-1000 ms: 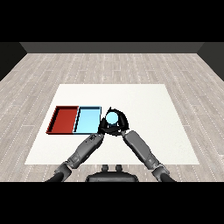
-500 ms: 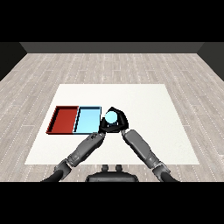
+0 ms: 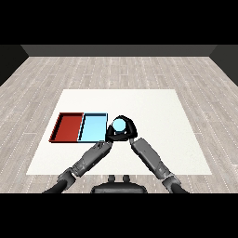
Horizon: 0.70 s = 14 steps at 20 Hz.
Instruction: Pick the blue can and put it in the blue box
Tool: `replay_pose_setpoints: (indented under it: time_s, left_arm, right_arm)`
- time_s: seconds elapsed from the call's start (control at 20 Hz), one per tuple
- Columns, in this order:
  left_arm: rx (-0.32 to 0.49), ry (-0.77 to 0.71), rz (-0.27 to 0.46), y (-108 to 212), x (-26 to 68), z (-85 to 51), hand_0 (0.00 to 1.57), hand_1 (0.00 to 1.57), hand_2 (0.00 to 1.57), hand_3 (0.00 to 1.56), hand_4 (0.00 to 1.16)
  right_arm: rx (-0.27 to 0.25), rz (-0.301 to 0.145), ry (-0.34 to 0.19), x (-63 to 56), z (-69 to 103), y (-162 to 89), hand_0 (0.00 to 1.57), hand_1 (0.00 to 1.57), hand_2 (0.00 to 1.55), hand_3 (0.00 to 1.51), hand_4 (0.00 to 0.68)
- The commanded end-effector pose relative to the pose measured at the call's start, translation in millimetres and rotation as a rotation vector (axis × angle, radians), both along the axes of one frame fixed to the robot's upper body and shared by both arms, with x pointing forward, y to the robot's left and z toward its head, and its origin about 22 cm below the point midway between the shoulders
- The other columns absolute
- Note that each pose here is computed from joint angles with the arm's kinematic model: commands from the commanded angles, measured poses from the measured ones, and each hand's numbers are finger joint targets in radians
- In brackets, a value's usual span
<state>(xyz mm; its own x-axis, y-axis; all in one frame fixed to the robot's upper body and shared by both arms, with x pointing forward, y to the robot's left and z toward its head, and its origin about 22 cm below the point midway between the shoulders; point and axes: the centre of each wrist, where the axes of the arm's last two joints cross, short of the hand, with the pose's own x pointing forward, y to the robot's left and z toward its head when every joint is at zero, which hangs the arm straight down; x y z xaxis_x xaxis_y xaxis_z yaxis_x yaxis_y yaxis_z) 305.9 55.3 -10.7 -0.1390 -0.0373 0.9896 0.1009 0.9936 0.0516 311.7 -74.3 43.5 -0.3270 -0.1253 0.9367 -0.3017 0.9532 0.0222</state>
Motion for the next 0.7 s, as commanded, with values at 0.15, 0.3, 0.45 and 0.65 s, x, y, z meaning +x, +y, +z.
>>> replay_pose_setpoints:
  time_s: [0.15,0.3,0.45,0.65]
  left_arm:
    - [0.012,-0.010,0.025,-13.5,4.8,9.9,1.57,1.57,1.56,1.47,1.14]
    - [0.005,-0.024,0.030,-2.6,7.4,3.5,1.57,1.57,1.56,1.47,1.14]
    - [0.005,-0.024,0.031,-1.8,7.7,3.5,1.57,1.57,1.56,1.47,1.14]
    - [0.016,-0.020,0.026,5.4,1.0,1.8,1.57,1.57,1.57,1.48,1.14]
  right_arm:
    - [0.032,0.013,-0.011,-9.0,9.6,10.3,1.33,1.33,1.40,1.30,0.496]
    - [-0.057,-0.024,0.005,-4.2,6.0,8.4,0.00,0.00,0.00,0.00,0.000]
    - [-0.059,-0.024,0.006,-4.1,5.9,7.7,0.00,0.00,0.00,0.00,0.000]
    - [-0.057,-0.026,0.010,-8.3,13.4,5.3,0.00,0.00,0.00,0.00,0.000]
